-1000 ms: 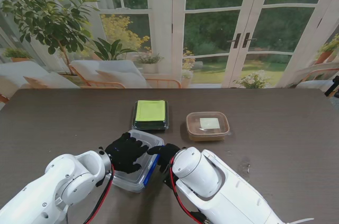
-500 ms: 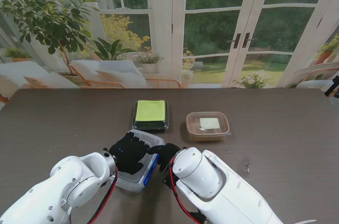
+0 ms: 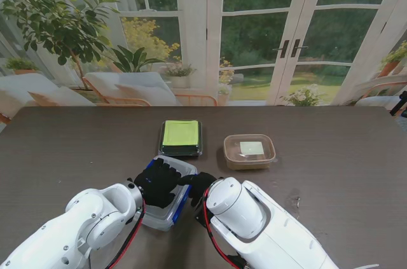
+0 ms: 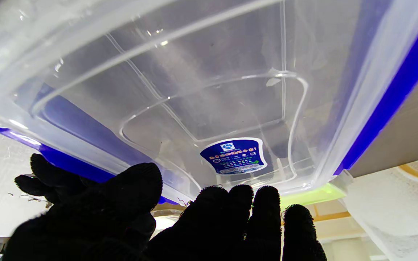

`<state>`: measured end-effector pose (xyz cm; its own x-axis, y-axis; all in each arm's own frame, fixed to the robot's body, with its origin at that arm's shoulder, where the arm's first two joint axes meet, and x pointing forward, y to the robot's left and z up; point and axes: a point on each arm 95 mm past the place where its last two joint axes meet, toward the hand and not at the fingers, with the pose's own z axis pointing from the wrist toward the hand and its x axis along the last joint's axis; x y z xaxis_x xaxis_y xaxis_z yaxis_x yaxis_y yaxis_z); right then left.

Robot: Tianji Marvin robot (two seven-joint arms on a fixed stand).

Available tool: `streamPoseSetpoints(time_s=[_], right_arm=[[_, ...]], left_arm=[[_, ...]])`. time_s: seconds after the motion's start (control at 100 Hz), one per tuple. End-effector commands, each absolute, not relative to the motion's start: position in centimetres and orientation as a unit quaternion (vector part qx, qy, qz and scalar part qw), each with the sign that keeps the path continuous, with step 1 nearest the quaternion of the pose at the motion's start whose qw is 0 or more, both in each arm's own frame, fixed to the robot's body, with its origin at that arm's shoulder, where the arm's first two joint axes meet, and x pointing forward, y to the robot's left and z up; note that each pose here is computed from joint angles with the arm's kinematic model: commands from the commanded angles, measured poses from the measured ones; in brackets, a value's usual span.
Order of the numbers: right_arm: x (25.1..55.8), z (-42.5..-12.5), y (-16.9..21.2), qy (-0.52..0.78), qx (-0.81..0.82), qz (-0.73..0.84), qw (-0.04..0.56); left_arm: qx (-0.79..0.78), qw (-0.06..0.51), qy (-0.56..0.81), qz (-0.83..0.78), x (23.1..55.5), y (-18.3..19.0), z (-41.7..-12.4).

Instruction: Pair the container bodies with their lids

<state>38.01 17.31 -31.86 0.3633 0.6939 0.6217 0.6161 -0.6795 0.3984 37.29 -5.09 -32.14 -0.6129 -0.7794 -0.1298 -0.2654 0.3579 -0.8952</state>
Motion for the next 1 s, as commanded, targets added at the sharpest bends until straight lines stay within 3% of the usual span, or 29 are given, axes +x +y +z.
streamPoseSetpoints(time_s=[0.0,0.99], right_arm=[[37.3,-30.8,19.3,0.405,0.816,0.413,0.015],[37.1,-31.1,19.8,0.361,0.829,0.428,-0.008]], left_arm=[[-0.376,0.231,0.812,-0.381,34.9,-3.5,-38.6],[-0.413,0.209,0.804,-0.374,34.6,-3.9,-40.4]])
